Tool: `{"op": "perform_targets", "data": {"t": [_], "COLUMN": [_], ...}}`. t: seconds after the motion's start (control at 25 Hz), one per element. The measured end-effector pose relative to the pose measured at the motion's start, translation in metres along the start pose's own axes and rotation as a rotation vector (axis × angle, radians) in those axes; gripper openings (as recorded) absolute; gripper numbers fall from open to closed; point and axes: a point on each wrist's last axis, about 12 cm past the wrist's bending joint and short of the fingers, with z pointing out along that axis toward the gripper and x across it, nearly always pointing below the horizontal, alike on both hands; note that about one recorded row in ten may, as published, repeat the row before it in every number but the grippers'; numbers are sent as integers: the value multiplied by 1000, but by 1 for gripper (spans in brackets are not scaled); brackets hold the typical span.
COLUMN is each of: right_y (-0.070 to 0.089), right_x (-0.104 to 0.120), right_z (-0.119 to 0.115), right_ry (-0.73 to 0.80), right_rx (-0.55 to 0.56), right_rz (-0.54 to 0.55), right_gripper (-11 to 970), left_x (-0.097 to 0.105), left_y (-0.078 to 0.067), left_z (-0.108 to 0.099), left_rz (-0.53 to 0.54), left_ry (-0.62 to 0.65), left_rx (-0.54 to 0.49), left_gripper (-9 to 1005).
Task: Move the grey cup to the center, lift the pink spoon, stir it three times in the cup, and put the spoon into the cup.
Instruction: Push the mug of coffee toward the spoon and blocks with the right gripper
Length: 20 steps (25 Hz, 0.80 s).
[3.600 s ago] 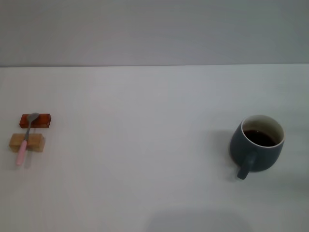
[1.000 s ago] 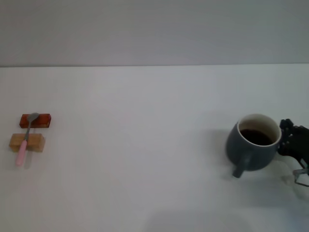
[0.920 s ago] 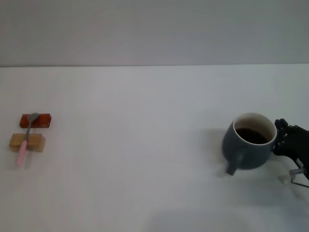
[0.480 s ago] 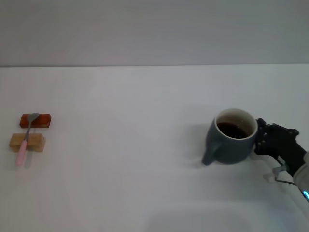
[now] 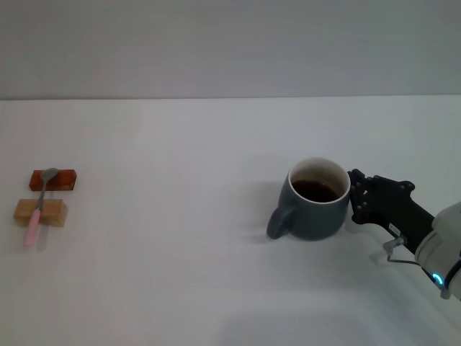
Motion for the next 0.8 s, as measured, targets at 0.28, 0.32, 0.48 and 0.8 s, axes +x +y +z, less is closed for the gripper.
{"op": "perform_targets", "data": {"t": [0.28,0.32,0.48,0.8], "right_y": [1,1,6,18], "right_x": [-4,-4,-10,-16], "right_z": [8,8,18,33], "right_ry": [11,11,24,54], "right_rx": [-16,-16,-31,-53], "right_rz": [-11,-11,-18,-18], "right_gripper": [51,51,50,51], "left_x": [0,0,0,-1], "left_y": [-3,-3,-4,-6], "left_z": [0,0,0,-1], "left_rz": [-3,-3,-3,-13], "left_ry": [-8,-8,-11,-22], "left_rx": [15,15,22,32], "left_gripper": [860,860,860,860]}}
